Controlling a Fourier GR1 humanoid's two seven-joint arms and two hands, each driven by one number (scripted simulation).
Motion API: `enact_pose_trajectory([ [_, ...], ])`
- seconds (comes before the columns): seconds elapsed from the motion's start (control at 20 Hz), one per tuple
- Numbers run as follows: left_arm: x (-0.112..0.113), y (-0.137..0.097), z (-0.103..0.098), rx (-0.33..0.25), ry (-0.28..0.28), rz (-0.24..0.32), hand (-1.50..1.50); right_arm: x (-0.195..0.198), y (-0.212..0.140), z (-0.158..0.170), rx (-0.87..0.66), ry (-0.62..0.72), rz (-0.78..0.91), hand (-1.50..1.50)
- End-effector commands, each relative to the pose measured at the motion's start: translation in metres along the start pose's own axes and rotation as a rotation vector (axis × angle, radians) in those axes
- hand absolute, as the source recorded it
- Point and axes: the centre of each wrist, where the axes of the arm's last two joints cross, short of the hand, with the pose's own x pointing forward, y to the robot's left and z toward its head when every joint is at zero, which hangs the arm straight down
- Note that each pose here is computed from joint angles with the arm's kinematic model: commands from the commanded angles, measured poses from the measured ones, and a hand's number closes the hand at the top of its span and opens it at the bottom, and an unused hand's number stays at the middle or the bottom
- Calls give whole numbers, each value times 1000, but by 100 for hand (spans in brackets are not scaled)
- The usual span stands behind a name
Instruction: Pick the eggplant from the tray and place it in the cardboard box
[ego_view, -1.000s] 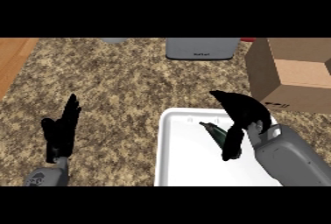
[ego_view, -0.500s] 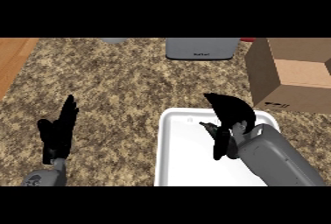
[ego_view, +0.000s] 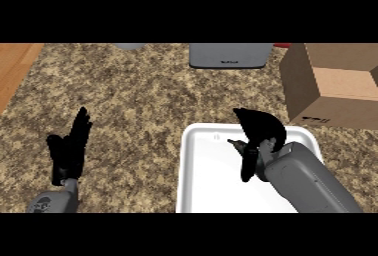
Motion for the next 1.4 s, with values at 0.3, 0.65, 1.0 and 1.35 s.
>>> enact_pose_trajectory([
  [0.3, 21, -1, -11, 2, -1, 14, 0, 5, 15, -15, 34, 148, 90, -150],
  [0.65, 15, 5, -5, 7, -5, 9, 0, -21, 30, -31, 38, 146, 117, -150],
  [1.0, 9, -2, -1, 19, -7, 12, 0, -1, 35, -35, 51, 142, 103, -150],
  [1.35, 6, 10, 6, 1, 0, -14, 0, -42, 32, -50, 65, 161, 87, -150],
])
